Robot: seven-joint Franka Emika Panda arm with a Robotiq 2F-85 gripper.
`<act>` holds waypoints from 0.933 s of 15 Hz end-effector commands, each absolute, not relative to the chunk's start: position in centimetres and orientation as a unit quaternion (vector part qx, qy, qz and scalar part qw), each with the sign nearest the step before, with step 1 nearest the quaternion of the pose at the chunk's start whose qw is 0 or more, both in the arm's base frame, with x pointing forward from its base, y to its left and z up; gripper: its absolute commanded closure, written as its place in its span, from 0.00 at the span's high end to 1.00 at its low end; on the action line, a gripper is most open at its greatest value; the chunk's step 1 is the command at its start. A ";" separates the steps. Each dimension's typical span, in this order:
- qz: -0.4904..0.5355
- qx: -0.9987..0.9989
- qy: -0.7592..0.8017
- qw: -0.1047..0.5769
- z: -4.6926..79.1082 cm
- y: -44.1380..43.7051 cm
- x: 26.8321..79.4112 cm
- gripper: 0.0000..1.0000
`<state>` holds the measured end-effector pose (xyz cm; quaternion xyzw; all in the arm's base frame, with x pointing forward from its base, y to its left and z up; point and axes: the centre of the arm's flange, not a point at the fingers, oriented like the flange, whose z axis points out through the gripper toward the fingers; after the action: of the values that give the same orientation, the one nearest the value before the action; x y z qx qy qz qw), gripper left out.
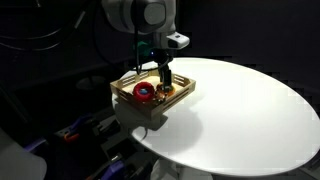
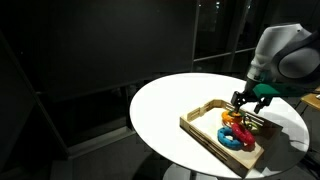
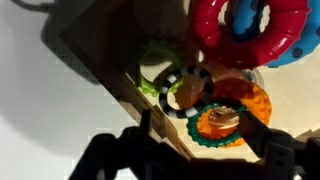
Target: Put the black and white ring in the box.
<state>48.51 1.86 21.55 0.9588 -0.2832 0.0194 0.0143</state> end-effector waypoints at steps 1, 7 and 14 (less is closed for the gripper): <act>0.007 0.956 -0.291 0.023 22.4 1.5 47.9 1.00; -0.051 0.959 -0.278 0.028 23.7 0.3 46.4 1.00; -0.115 0.973 -0.197 0.014 26.4 -2.2 43.5 1.00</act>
<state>45.42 -0.88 23.98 0.9682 -0.2281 -0.0986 0.0299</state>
